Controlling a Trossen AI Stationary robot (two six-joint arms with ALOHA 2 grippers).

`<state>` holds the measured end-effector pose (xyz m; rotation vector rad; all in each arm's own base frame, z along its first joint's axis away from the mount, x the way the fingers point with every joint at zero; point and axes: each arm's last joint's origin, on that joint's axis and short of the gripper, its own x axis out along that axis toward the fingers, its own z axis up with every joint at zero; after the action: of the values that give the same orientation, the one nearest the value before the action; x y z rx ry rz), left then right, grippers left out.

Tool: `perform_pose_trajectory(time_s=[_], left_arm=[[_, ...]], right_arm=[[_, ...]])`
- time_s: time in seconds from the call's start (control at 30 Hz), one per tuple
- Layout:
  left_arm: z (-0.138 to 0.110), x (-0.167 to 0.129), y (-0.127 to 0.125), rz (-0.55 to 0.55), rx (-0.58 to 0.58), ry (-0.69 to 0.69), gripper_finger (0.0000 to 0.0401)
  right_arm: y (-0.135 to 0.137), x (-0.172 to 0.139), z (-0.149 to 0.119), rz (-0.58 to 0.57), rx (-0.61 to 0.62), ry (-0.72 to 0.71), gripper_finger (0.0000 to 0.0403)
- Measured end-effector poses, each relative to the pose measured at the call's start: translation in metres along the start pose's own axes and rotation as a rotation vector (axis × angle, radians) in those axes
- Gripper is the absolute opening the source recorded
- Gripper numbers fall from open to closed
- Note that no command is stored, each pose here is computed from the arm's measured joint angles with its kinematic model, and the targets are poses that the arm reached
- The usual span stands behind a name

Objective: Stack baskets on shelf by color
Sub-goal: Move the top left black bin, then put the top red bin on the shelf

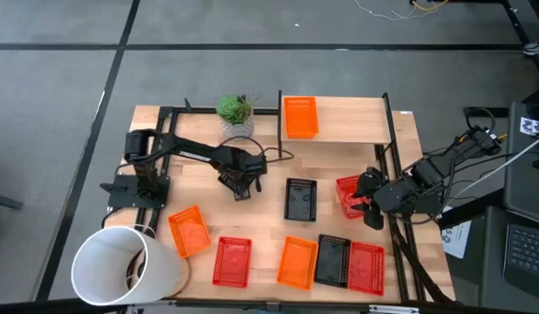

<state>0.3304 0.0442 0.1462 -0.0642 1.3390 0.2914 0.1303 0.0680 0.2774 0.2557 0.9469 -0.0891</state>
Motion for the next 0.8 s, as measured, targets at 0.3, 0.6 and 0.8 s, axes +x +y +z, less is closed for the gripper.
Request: perform_pose_trajectory(time_s=[0.3,0.6,0.8], left_arm=[[0.033,-0.011,-0.034,-0.279,-0.113,-0.278,0.0155],[0.066,-0.045,-0.067,-0.425,-0.163,-0.709,0.0155],[0.057,-0.079,-0.069,-0.443,-0.096,-0.715,0.0155]], right_arm=[[0.000,0.000,0.000,0.005,0.001,-0.006,0.0178],[0.000,0.000,0.000,0.004,0.000,-0.006,0.0178],[0.005,0.001,0.006,0.040,0.018,-0.057,0.0178]])
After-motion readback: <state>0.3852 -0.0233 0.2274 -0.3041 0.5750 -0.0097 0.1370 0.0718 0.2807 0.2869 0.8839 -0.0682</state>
